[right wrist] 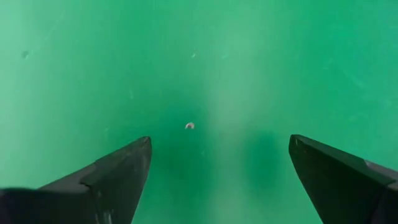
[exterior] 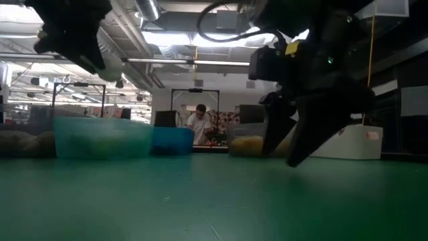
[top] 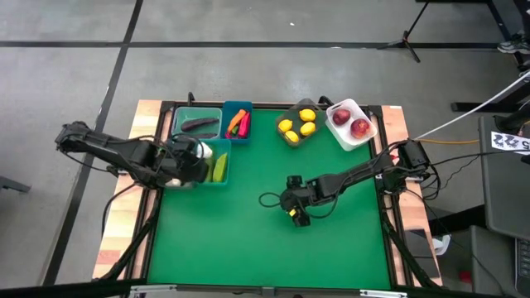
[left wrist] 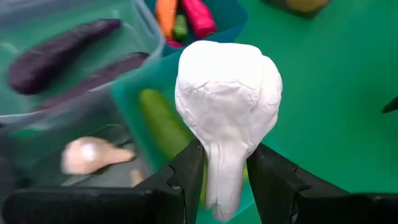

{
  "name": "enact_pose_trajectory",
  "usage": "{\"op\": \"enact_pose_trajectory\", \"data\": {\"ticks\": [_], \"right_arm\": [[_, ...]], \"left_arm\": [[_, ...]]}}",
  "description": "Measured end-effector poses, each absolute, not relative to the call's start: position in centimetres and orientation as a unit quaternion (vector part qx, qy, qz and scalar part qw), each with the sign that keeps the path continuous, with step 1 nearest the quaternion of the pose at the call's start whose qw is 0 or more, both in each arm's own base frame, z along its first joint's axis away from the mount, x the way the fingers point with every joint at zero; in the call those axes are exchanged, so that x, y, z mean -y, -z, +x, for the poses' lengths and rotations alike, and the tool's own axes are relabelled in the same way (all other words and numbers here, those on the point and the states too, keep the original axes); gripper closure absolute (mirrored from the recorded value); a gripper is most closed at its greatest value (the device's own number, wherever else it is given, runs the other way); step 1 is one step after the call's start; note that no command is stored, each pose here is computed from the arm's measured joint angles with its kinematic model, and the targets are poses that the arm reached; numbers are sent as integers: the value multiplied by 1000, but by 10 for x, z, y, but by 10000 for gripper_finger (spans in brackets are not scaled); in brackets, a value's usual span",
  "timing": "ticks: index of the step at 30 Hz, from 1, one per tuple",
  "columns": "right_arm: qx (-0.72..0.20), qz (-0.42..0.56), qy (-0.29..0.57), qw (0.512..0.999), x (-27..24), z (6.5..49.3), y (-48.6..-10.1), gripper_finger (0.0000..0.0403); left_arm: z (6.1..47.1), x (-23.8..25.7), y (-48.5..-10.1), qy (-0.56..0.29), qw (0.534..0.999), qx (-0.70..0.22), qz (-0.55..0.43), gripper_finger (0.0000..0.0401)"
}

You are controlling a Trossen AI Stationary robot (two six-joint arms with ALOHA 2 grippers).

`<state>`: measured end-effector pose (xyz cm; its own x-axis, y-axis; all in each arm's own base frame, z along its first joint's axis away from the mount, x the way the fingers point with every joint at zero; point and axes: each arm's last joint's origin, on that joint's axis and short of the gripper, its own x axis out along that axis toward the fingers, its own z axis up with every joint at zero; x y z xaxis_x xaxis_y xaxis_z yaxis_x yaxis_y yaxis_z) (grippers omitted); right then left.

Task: Sort produce into baskets
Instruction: Put the white garlic into the left black bin, then return to Home Position

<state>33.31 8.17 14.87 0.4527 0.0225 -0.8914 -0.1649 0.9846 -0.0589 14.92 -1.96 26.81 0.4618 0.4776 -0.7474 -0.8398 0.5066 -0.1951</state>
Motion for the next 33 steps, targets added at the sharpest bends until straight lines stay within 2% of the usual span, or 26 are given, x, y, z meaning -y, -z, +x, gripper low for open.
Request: {"op": "enact_pose_trajectory", "data": {"ticks": [5,10,18,25,29,33], "right_arm": [[-516,-59,-62,852,-81,326,-137,27],[-514,-52,-65,854,-81,325,-134,27],[-507,-48,-76,857,-81,326,-134,27],[-507,-43,-75,858,-81,326,-134,27],[-505,-45,-67,859,-81,326,-134,27],[-480,-47,-80,873,-83,331,-135,27]], "left_arm": [[136,17,-293,-425,790,-347,-273,286],[128,17,-296,-418,769,-398,-274,278],[109,14,-292,-456,709,-470,-263,210],[113,15,-289,-459,703,-480,-255,165],[127,20,-287,-440,728,-448,-277,159],[157,35,-291,-374,811,-360,-270,164]]}}
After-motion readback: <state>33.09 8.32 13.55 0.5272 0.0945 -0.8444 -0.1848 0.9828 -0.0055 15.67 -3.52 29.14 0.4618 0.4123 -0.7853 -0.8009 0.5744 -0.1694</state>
